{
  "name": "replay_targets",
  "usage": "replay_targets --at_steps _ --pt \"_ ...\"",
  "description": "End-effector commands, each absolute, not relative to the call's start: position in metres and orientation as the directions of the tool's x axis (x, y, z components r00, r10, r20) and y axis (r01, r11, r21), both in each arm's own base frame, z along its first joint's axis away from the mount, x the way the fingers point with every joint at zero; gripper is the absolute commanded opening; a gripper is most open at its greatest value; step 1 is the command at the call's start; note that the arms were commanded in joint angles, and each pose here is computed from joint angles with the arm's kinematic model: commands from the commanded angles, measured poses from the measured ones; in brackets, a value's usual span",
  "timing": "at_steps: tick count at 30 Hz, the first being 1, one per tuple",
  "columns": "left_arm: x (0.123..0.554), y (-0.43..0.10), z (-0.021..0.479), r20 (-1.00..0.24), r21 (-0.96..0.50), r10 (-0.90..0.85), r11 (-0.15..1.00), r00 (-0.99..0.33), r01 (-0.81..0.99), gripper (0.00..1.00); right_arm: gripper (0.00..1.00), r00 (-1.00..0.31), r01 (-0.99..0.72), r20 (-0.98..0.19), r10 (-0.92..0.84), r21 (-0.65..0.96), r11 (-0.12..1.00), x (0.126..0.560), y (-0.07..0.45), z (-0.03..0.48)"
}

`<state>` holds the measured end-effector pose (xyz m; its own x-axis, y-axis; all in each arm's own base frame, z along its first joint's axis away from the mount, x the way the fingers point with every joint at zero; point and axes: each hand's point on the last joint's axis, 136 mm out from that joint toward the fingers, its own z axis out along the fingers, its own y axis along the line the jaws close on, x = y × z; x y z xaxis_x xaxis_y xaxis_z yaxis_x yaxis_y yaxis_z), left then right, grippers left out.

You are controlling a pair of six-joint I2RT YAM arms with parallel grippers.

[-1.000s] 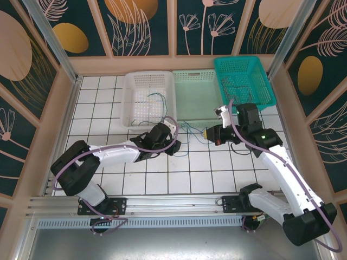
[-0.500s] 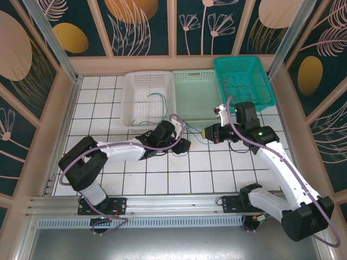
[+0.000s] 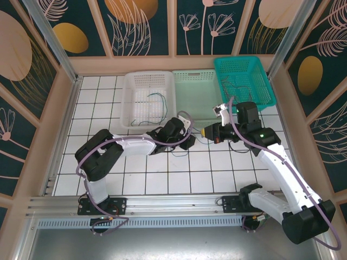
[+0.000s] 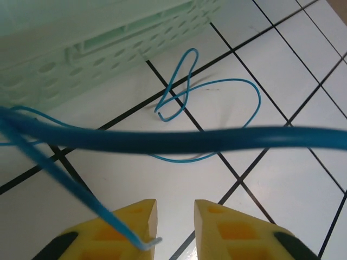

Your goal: Untangle the cables

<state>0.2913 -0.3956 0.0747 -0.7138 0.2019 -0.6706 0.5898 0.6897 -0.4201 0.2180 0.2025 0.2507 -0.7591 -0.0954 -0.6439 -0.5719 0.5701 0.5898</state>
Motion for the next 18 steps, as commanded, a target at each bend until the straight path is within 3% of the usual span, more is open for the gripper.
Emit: replay_targets --at_steps 1,3,9,18 --pt "0.298 -0.391 0.081 -0.696 -0.396 0.173 0.717 -0.697 0.574 0.07 0.00 -0.746 -0.578 -0.662 -0.079 0.584 0.570 0.215 0.199 0.260" --pt "0.298 -0.387 0.082 -0.701 -0.385 0.173 0.724 -0.691 0.572 0.00 0.00 -0.739 -0.568 -0.670 -0.068 0.566 0.598 0.219 0.194 0.261" --pt "0.291 -0.369 0.073 -0.695 -0.354 0.187 0.751 -0.694 0.557 0.00 0.00 -0.699 -0.572 -0.715 -0.037 0.527 0.629 0.225 0.181 0.284" --pt "0.291 -0.352 0.073 -0.695 -0.358 0.150 0.776 -0.703 0.519 0.00 0.00 -0.791 -0.389 -0.607 -0.076 0.402 0.829 0.241 0.144 0.243"
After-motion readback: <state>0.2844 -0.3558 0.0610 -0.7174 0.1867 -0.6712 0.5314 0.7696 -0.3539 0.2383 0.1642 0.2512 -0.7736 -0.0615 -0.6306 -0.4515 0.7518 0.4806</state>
